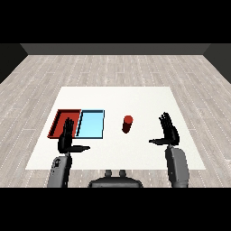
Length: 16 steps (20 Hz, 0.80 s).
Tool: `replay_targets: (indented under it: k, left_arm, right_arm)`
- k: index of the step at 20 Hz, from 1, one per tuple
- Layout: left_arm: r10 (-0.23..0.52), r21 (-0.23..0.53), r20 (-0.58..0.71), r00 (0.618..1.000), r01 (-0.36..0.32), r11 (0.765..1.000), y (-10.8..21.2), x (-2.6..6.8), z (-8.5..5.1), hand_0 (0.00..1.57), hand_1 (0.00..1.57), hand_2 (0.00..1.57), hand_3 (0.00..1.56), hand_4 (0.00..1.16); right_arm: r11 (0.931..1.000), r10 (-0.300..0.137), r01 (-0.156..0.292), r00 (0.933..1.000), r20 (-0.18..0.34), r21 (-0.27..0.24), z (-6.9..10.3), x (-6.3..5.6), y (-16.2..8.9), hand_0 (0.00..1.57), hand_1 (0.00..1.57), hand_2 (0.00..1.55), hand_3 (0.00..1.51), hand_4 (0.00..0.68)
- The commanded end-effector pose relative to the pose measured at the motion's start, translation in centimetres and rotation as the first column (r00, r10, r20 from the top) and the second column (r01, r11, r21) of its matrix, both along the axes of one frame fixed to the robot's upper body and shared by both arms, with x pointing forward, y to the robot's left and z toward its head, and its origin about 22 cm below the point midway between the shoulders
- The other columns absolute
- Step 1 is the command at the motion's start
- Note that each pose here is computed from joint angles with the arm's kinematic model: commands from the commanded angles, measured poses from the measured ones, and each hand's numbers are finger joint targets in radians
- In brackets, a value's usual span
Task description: Pick the red can and put it in the red box
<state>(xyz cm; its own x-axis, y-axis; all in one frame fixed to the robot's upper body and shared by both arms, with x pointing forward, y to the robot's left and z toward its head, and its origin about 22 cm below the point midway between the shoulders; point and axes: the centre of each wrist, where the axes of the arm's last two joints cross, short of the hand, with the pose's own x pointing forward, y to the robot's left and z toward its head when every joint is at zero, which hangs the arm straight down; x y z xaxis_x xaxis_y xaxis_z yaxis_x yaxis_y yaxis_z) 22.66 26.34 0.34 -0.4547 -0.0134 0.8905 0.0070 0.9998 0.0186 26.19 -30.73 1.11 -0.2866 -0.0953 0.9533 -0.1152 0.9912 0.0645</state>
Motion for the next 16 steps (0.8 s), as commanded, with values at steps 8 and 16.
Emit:
replay_targets:
  k: [8,16]
  left_arm:
    - [0.013,-0.03,0.009,1.0,-0.013,0.999,2.0,-0.85,-1.4,0.0,0.0,0.0,0.0,0.0]
    - [-0.007,-0.029,0.021,1.0,0.008,1.0,0.0,0.7,1.4,0.0,0.0,0.0,0.0,0.0]
  right_arm:
    - [0.998,0.057,-0.056,0.9967,-0.058,0.03,-0.9,2.4,2.9,0.0,0.0,0.0,0.0,0.0]
    - [0.9914,0.1,-0.093,0.9917,-0.08,0.092,-1.8,2.3,4.4,0.0,0.0,0.0,0.0,0.0]
